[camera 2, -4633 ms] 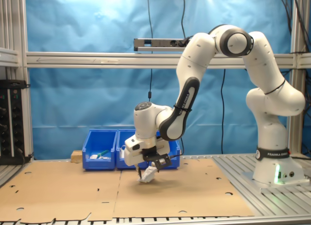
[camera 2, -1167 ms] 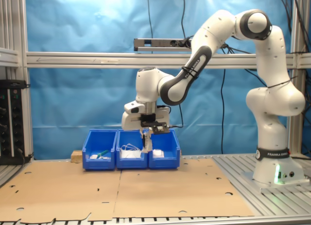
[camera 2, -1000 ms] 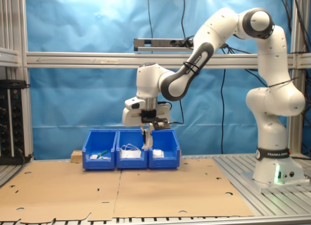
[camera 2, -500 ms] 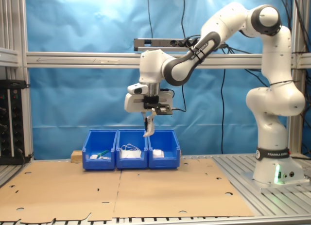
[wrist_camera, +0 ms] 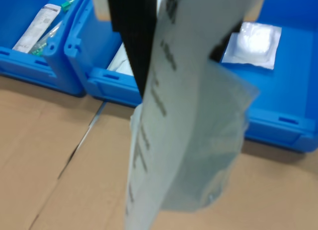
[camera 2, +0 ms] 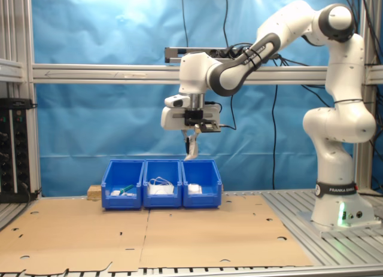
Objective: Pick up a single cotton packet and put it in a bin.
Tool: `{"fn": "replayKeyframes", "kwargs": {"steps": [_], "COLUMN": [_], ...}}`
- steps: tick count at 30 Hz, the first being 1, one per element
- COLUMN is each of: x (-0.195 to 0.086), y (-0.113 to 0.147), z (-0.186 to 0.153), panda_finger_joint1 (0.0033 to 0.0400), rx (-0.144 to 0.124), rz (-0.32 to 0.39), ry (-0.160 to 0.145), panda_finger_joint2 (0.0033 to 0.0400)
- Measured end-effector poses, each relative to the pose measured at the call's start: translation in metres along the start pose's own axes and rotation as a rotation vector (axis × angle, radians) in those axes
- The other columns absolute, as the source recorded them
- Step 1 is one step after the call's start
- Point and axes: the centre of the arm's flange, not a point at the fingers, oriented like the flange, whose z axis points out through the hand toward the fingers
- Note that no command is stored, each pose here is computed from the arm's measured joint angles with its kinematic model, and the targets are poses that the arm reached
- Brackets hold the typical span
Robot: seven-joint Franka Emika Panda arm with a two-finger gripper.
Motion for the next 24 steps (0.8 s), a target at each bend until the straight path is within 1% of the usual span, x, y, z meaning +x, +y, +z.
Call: {"fn": "replayKeyframes", "kwargs": {"steps": [5, 9, 16, 17, 18, 19, 24], "x": [-0.010, -0.022, -0.050, -0.059, -0.059, -0.067, -0.087], "y": [-0.005, -0.004, 0.004, 0.007, 0.007, 0.009, 0.015], "z": [0.003, 0.006, 0.011, 0.012, 0.012, 0.013, 0.015], "panda_finger_joint1": [0.0048, 0.0048, 0.0048, 0.0048, 0.0048, 0.0048, 0.0048], "rx": [-0.002, 0.001, 0.008, 0.009, 0.009, 0.009, 0.006], "rz": [-0.027, -0.033, -0.030, -0.028, -0.028, -0.029, -0.030], "ry": [-0.033, -0.055, -0.076, -0.081, -0.081, -0.087, -0.102], "panda_finger_joint2": [0.0048, 0.0048, 0.0048, 0.0048, 0.0048, 0.0048, 0.0048]}}
